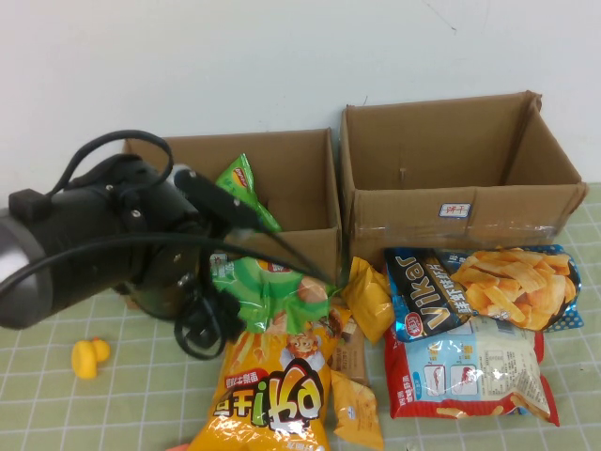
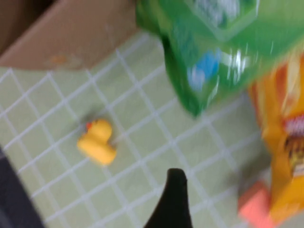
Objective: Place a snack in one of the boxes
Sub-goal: Pick up the potato chip
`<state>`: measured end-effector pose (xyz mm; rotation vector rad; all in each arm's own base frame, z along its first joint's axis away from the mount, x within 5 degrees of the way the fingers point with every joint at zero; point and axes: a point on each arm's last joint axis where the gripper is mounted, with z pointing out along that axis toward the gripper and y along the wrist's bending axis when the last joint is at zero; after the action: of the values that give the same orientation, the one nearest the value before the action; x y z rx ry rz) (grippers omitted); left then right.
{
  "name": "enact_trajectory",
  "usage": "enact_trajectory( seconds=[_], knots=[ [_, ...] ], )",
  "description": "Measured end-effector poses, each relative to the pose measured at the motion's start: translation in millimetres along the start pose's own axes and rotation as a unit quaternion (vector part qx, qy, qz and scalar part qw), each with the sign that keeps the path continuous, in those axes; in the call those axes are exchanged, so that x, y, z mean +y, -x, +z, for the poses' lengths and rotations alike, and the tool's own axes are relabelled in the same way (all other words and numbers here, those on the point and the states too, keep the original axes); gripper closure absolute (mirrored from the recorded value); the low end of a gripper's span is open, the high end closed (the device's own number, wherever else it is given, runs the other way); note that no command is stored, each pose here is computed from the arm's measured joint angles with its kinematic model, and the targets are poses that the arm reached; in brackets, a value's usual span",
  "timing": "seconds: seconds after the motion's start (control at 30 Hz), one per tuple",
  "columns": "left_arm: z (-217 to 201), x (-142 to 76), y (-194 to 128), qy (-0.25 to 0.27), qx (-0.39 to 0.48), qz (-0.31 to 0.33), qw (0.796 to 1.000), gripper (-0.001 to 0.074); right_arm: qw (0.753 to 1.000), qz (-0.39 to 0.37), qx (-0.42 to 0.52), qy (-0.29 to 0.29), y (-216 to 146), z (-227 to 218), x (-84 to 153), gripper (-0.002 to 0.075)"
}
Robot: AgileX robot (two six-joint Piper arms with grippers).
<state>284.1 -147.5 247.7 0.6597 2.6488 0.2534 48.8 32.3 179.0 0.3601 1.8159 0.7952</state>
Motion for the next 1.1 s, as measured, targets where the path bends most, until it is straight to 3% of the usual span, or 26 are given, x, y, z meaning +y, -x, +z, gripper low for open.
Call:
enact_trajectory(
  seconds=[0.17, 0.37, 0.97, 1.1],
  knots=[
    [3.5, 8.4, 10.7, -0.02, -0.048, -0.063, 0.997, 0.0147, 1.0, 0.0, 0.001, 0.0, -0.2, 0.0, 0.1, 0.0728],
    [23.3, 24.8, 11.5, -0.044, -0.036, -0.123, 0.991, 0.0146, 1.0, 0.0, 0.001, 0.0, -0.2, 0.0, 0.1, 0.0728],
    [95.2, 3.8, 22.0, -0.08, -0.036, -0.146, 0.985, 0.0151, 1.0, 0.001, 0.001, 0.001, -0.2, 0.0, 0.2, 0.0728],
    [98.8, 2.8, 25.4, -0.084, -0.053, -0.155, 0.983, 0.0239, 1.0, 0.001, 0.002, 0.001, -0.4, 0.0, 0.2, 0.0728]
  ],
)
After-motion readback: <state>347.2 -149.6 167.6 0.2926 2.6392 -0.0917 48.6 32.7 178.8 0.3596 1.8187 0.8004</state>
